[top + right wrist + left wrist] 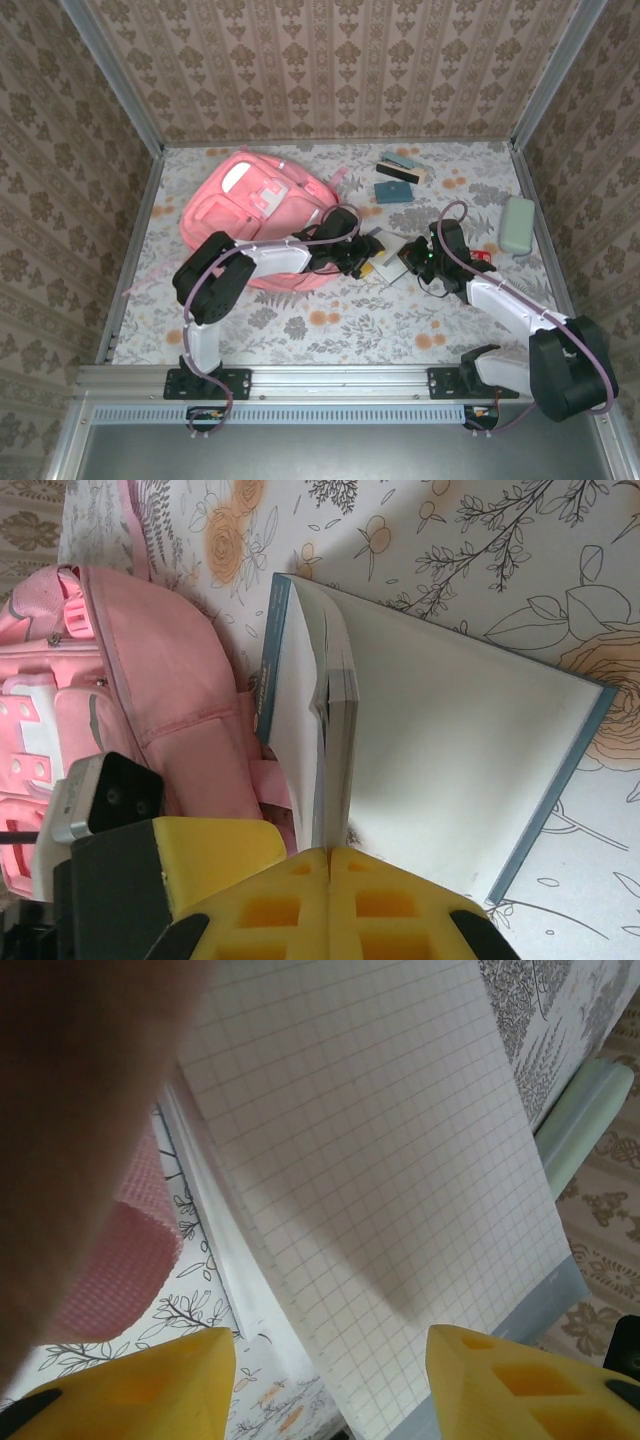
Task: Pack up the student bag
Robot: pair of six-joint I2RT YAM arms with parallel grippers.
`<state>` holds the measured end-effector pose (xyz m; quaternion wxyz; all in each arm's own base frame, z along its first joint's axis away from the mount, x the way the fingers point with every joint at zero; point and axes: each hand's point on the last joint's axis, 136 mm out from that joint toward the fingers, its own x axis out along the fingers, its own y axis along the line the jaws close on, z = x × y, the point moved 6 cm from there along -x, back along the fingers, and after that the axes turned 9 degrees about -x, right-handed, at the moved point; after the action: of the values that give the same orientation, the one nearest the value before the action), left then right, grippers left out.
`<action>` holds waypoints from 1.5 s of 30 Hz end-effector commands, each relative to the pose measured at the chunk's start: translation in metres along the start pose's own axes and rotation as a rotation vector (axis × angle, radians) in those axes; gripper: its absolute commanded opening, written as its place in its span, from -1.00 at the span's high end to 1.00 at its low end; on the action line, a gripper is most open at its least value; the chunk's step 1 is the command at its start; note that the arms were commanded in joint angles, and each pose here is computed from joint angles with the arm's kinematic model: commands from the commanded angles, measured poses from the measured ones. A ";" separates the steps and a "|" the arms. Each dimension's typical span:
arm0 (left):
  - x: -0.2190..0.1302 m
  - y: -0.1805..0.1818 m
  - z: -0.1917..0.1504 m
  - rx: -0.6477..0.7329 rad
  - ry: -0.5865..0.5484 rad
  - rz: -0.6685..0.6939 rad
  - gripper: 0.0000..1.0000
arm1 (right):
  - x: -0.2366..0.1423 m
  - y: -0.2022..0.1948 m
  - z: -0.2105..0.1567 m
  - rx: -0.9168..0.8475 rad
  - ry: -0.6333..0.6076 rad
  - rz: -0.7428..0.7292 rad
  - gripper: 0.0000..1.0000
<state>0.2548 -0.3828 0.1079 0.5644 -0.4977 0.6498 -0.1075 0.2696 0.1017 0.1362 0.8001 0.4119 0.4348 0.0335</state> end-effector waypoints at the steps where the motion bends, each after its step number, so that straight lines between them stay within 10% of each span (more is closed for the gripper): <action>1: 0.009 0.011 0.000 -0.101 -0.014 -0.004 -0.07 | -0.001 0.010 0.008 0.007 -0.033 0.053 1.00; 8: 0.020 0.001 0.005 -0.141 -0.028 -0.101 0.02 | 0.000 0.007 0.003 0.024 -0.024 0.062 1.00; 15: 0.016 0.003 0.007 -0.142 -0.056 -0.087 0.70 | -0.003 0.002 -0.001 0.019 -0.016 0.048 0.99; 19: 0.015 -0.001 0.005 -0.107 -0.042 -0.060 0.90 | -0.008 -0.003 -0.005 -0.006 -0.002 0.019 -0.09; 22: 0.012 -0.010 0.003 -0.051 -0.028 -0.033 0.93 | -0.019 -0.009 -0.004 -0.054 -0.006 -0.032 -0.36; 45: -0.078 -0.082 -0.027 0.710 0.140 -0.220 1.00 | -0.021 0.015 0.047 -0.219 0.127 0.306 -0.79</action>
<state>0.2674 -0.3816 0.1899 0.6468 -0.3398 0.5929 -0.3385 0.2811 0.0654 0.1462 0.7885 0.3887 0.4512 0.1536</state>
